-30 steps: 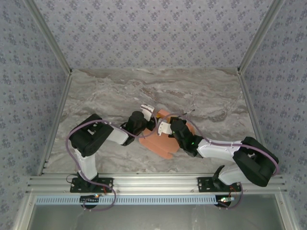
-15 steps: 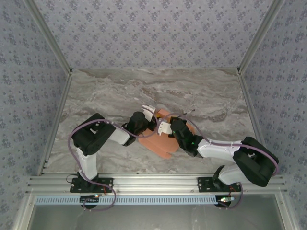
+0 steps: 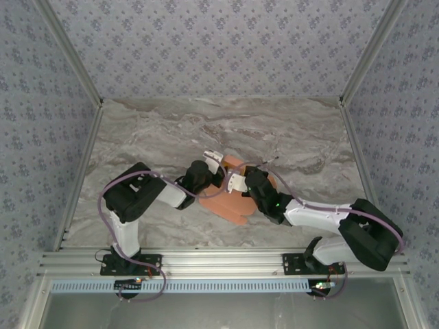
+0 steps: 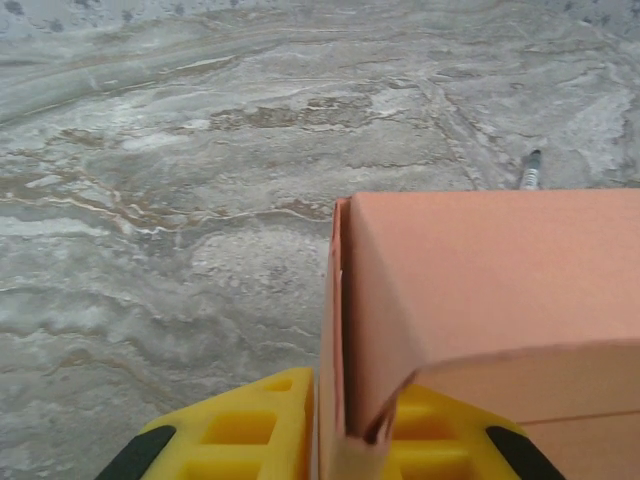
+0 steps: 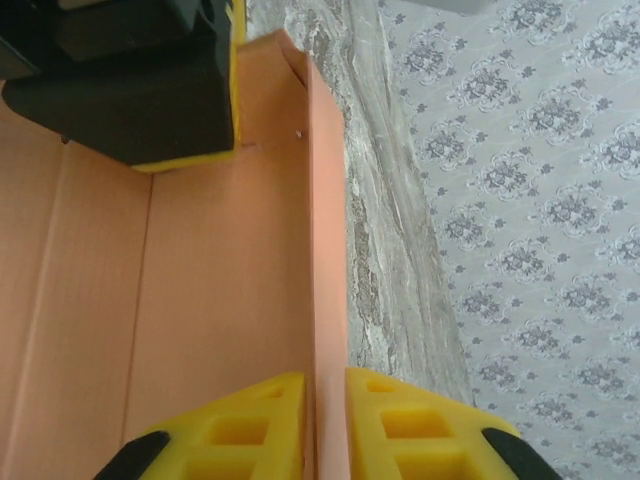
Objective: Fold the paper box
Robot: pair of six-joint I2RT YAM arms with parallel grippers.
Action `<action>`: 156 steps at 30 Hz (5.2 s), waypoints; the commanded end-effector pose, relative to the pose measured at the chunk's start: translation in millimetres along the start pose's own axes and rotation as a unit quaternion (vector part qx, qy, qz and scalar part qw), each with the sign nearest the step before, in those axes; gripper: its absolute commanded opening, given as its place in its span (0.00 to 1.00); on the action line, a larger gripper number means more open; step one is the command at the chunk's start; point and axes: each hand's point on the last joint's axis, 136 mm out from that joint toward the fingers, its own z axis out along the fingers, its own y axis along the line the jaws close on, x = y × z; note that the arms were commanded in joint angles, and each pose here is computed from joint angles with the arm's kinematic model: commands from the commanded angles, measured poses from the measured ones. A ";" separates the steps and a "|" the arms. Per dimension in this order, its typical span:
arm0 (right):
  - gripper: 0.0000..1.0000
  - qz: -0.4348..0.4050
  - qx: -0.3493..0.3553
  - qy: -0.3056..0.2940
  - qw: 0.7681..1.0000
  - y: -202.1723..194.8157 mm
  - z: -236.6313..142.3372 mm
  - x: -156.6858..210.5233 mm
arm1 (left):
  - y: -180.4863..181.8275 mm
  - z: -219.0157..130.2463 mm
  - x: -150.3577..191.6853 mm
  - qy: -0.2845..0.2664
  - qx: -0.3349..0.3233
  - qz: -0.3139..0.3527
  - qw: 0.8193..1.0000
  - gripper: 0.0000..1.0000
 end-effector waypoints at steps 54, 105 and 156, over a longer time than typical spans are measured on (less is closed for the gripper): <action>0.65 0.679 -0.151 0.174 0.697 -12.9 18.9 -8.2 | 41.4 -26.9 -11.6 -0.017 -0.124 -0.039 0.991 0.14; 0.62 0.748 -0.104 0.099 0.648 -19.5 -3.0 16.4 | 41.3 -35.4 -19.0 -0.018 -0.136 -0.047 0.989 0.14; 0.71 0.674 -0.087 0.105 0.726 64.1 43.3 28.5 | 44.6 -37.8 -17.5 -0.007 -0.147 -0.053 0.988 0.14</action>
